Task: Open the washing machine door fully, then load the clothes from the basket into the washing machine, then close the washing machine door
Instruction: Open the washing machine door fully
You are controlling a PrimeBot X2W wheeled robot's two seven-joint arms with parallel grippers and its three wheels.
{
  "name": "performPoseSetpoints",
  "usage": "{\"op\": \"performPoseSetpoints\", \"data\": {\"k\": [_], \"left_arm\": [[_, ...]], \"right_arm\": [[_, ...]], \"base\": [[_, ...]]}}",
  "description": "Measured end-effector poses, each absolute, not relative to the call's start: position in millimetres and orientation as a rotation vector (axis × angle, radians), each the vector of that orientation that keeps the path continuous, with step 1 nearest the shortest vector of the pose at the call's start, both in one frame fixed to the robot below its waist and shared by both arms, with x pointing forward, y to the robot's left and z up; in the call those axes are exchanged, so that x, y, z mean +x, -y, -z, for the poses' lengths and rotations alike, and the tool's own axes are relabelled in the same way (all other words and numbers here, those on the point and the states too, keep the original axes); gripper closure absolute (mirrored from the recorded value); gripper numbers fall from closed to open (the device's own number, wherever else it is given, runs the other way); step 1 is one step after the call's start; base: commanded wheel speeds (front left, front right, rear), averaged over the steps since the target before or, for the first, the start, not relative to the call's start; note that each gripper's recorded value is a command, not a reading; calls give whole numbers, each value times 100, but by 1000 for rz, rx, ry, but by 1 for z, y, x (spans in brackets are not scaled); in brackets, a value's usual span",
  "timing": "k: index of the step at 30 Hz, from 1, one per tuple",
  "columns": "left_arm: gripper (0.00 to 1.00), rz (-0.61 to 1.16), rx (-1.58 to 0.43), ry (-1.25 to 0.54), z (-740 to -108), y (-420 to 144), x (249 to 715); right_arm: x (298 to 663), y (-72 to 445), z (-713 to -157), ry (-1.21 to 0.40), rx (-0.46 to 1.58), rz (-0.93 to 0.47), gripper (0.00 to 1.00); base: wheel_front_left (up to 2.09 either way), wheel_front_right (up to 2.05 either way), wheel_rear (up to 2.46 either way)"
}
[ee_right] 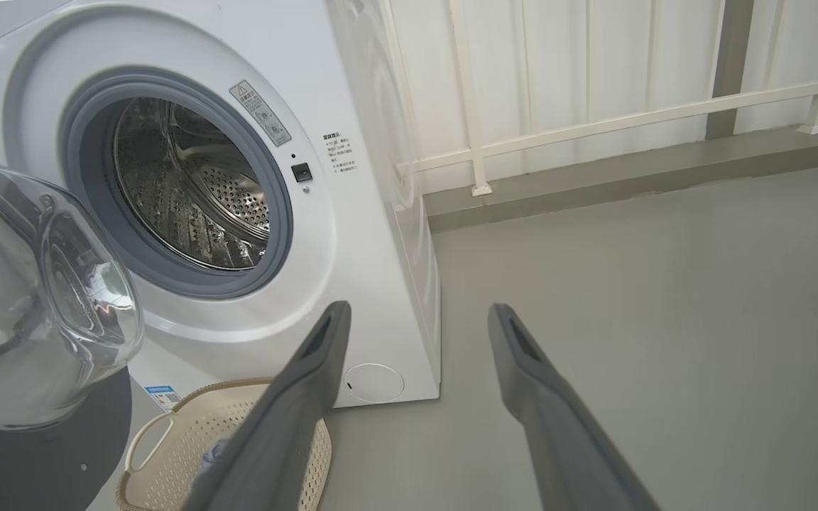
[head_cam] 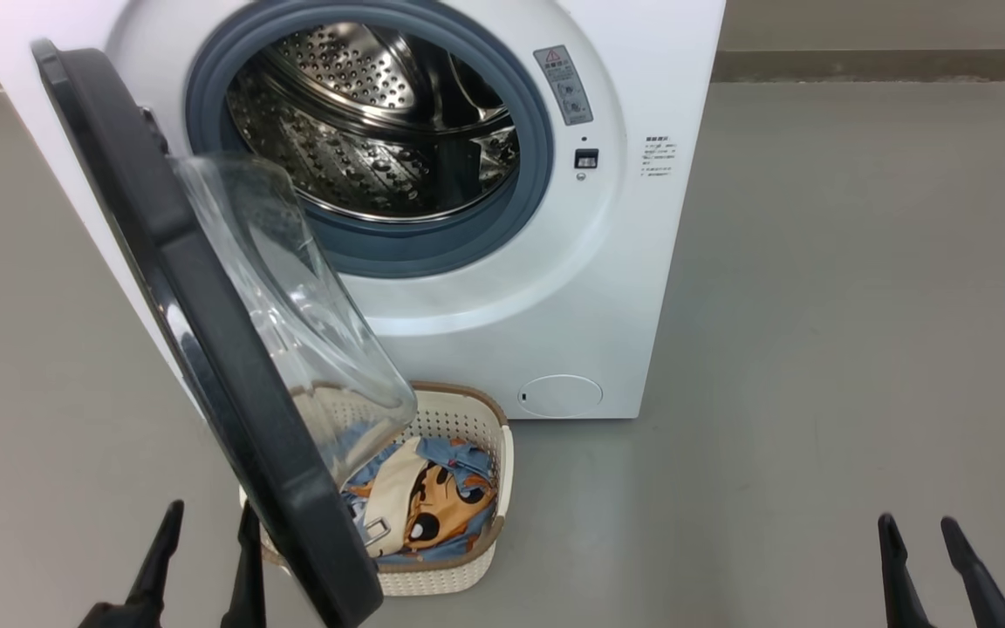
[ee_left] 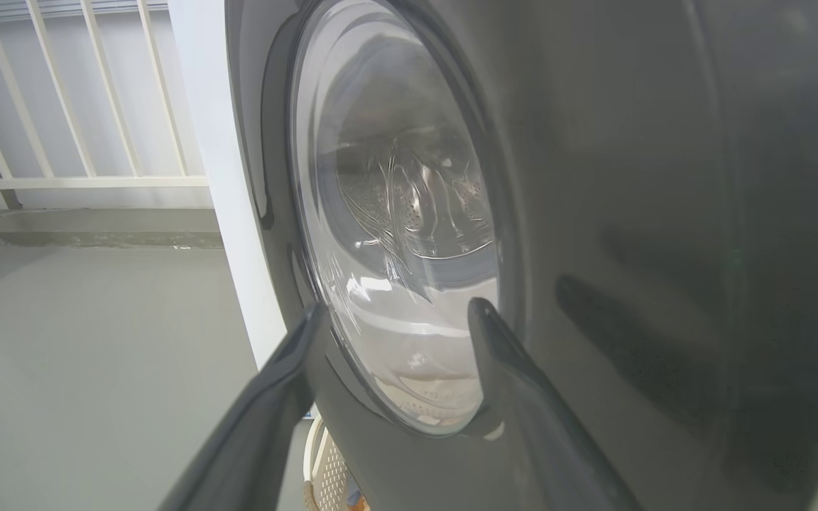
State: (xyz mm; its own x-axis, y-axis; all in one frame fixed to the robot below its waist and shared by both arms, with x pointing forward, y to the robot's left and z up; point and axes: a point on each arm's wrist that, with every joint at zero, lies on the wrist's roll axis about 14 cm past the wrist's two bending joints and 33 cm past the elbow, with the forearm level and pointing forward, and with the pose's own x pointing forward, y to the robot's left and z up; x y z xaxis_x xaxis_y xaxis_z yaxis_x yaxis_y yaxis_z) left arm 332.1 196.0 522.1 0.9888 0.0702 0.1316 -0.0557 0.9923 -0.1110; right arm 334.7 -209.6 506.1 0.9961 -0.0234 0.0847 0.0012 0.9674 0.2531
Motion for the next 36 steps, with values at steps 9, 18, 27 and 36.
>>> {"op": "performPoseSetpoints", "data": {"k": [9,18,27,36], "left_arm": [[0,-64,-107,126,-519,-198,329],[9,-60,-105,110,-514,-196,331],[100,-132,-116,93,-508,-216,330],[100,-380,-189,263,-554,-292,321]], "right_arm": [[323,212,-489,36,245,43,0],[321,212,-483,18,246,52,0],[322,211,-480,9,253,54,0],[325,208,-479,5,255,46,0]], "base": [[0,0,0],[0,0,0],[0,0,0],[0,0,0]]}}
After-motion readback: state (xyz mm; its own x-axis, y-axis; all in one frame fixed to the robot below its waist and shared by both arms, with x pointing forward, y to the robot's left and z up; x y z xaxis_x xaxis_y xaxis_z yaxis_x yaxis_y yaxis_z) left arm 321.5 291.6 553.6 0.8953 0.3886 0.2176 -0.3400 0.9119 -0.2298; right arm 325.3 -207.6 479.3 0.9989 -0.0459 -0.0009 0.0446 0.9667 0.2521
